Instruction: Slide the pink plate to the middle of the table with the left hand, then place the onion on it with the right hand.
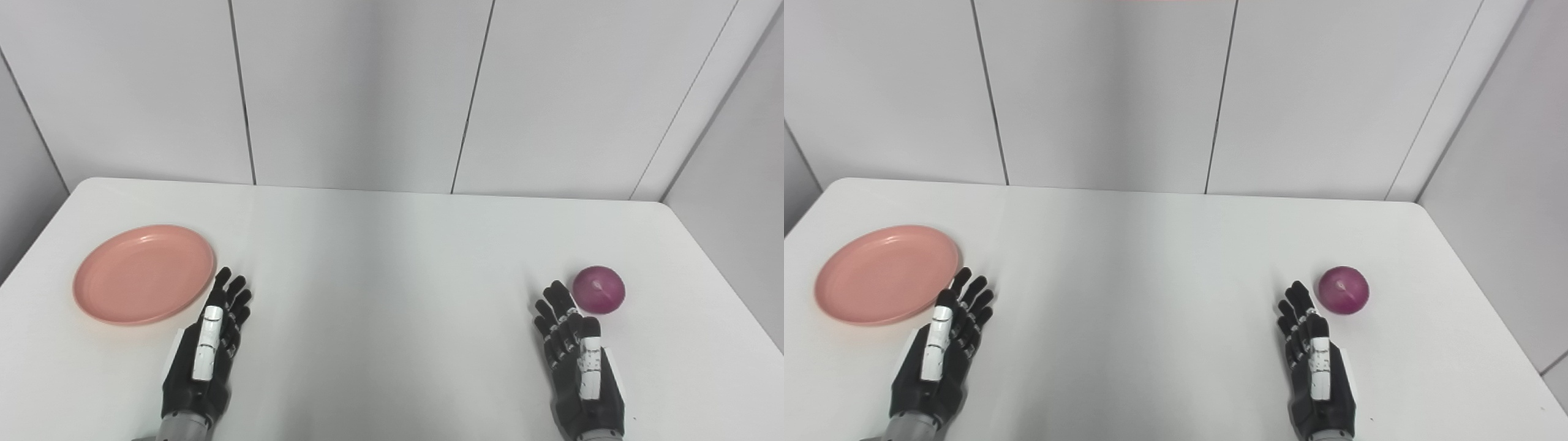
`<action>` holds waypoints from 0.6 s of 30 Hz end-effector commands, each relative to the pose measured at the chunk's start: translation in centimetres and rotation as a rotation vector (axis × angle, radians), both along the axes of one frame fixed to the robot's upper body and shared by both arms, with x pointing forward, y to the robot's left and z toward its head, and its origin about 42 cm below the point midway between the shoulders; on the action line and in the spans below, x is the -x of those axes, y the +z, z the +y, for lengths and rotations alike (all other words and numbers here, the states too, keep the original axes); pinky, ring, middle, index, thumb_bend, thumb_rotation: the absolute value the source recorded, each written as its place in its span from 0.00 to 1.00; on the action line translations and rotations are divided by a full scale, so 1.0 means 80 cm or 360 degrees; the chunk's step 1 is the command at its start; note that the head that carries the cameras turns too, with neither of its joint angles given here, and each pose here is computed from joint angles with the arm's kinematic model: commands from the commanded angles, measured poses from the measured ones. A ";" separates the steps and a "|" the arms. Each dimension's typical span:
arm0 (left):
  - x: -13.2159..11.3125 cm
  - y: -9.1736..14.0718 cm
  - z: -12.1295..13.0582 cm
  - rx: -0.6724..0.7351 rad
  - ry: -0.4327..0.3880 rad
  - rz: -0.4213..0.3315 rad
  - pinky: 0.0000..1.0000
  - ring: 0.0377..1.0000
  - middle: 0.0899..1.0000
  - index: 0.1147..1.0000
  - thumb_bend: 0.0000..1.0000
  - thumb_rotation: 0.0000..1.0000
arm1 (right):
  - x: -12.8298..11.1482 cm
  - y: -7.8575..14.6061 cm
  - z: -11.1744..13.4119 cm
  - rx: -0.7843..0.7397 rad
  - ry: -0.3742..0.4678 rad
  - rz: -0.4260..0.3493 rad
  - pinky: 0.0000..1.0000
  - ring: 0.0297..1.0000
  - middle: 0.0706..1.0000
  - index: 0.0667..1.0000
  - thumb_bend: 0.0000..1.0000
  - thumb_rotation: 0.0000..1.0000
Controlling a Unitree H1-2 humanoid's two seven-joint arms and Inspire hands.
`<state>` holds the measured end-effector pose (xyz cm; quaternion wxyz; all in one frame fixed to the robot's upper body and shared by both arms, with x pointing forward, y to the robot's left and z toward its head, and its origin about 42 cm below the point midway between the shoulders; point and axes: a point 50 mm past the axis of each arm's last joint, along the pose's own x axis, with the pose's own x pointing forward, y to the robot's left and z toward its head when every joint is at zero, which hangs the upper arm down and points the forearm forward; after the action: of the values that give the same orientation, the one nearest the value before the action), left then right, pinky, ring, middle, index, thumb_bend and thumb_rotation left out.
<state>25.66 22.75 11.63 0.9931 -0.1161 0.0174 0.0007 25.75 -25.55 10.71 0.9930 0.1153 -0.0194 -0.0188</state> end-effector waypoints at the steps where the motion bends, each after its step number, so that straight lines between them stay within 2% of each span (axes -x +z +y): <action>1: 0.044 -0.032 -0.002 0.0052 0.0055 0.0174 1.00 0.97 0.97 0.98 0.70 0.88 | 0.020 -0.039 -0.010 -0.0006 -0.0025 0.0202 0.99 0.96 0.95 0.94 0.92 0.90; 18: 0.045 -0.033 -0.008 0.0044 0.0067 0.0185 1.00 0.96 0.96 0.97 0.68 0.89 | 0.022 -0.042 -0.017 -0.0009 -0.0015 0.0204 0.99 0.96 0.96 0.95 0.92 0.89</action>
<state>25.66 22.56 11.61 0.9934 -0.1136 0.0178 -0.0001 25.74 -25.60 10.71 0.9927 0.1183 -0.0199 -0.0144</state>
